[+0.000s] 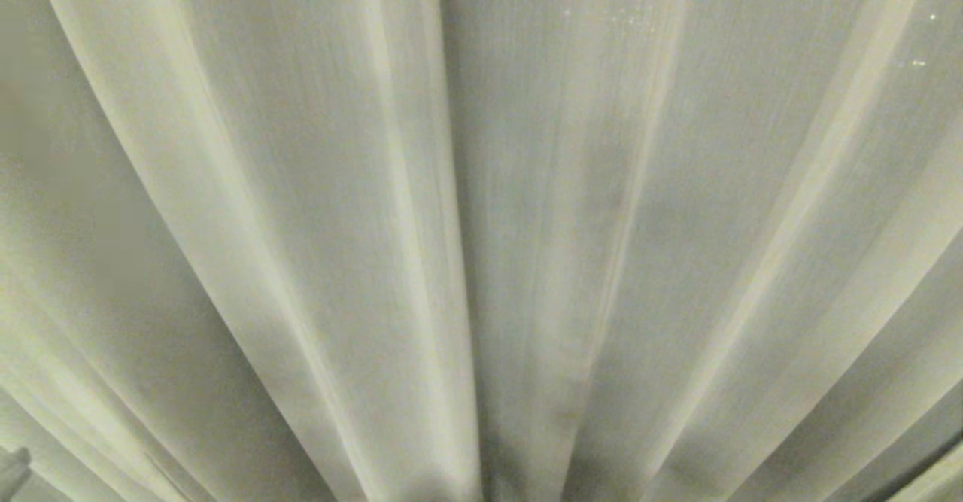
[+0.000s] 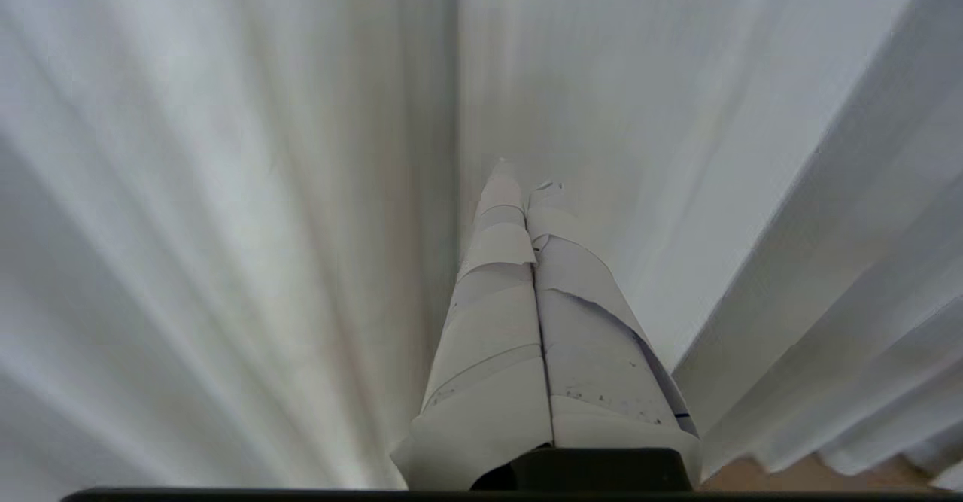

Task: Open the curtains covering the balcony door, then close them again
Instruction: Close the outer curtains on both sides

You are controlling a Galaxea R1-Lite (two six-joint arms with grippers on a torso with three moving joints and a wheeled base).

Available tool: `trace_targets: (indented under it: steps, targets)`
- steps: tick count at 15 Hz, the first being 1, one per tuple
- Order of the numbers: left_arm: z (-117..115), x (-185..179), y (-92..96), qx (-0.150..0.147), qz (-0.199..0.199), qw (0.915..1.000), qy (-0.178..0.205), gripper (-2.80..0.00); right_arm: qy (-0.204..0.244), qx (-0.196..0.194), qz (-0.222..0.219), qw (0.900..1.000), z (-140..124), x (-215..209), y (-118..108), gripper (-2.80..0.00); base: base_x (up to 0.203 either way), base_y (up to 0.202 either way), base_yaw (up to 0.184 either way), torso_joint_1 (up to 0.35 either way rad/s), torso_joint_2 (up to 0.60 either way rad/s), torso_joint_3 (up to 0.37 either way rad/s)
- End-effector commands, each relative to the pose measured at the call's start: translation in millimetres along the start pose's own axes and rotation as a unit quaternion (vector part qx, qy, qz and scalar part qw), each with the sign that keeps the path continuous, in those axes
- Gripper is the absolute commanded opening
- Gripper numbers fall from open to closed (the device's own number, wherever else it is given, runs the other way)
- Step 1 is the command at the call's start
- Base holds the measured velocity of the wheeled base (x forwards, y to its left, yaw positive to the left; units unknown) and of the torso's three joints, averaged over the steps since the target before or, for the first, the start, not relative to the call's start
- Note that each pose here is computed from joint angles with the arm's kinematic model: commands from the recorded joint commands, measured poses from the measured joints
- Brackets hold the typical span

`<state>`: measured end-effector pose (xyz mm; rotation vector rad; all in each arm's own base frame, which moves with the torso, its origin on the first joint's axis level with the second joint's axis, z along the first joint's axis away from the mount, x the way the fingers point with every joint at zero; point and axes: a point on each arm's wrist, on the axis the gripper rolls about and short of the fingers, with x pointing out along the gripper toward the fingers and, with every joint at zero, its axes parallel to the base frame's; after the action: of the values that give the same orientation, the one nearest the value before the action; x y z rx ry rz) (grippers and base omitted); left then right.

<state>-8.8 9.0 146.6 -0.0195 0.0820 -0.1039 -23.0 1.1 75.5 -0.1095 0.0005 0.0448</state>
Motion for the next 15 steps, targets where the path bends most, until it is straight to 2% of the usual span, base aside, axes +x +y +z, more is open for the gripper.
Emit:
trace_targets:
  steps: [1, 5, 6, 7, 9, 10, 13, 15]
  targets:
    - [-19.9, 6.8, -1.3, 0.002, 0.032, 0.9992, 0.021, -2.8, 0.001, 0.0, 0.0, 1.0, 0.0, 0.1, 0.0, -2.8, 0.0, 0.0, 0.0, 0.0, 0.0, 0.0]
    - [-38.3, 11.9, -5.3, -0.007, 0.024, 0.999, 0.038, -2.8, 0.001, 0.0, 0.001, 1.0, 0.0, 0.1, 0.0, -2.8, 0.0, 0.0, 0.0, 0.0, 0.0, 0.0]
    - [-46.0, 13.2, -7.2, -0.011, -0.005, 0.9986, 0.052, -2.8, 0.001, 0.0, 0.0, 1.0, 0.0, 0.1, 0.0, -2.8, 0.0, 0.0, 0.0, 0.0, 0.0, 0.0]
    - [-52.4, 13.9, -7.9, -0.012, -0.013, 0.9979, 0.062, -2.8, 0.001, 0.0, 0.001, 1.0, 0.0, 0.1, 0.0, -2.8, 0.0, 0.0, 0.0, 0.0, 0.0, 0.0]
    - [-55.6, 10.7, -8.5, -0.011, 0.038, 0.9982, 0.046, -2.8, 0.001, 0.0, 0.0, 1.0, 0.0, 0.1, 0.0, -2.8, 0.0, 0.0, 0.0, 0.0, 0.0, 0.0]
    - [-57.6, 8.7, -8.8, -0.011, 0.05, 0.9981, 0.035, -2.8, 0.001, 0.0, 0.0, 1.0, 0.0, 0.1, 0.0, -2.8, 0.0, 0.0, 0.0, 0.0, 0.0, 0.0]
    - [-66.8, -6.3, -9.0, -0.006, 0.059, 0.9972, -0.045, -2.8, 0.001, 0.0, 0.0, 1.0, 0.0, 0.1, 0.0, -2.8, 0.0, 0.0, 0.0, 0.0, 0.0, 0.0]
    - [-70.6, -7.4, -8.0, -0.007, 0.069, 0.9964, -0.05, -2.8, 0.001, 0.0, 0.0, 1.0, 0.0, 0.1, 0.0, -2.8, 0.0, 0.0, 0.0, 0.0, 0.0, 0.0]
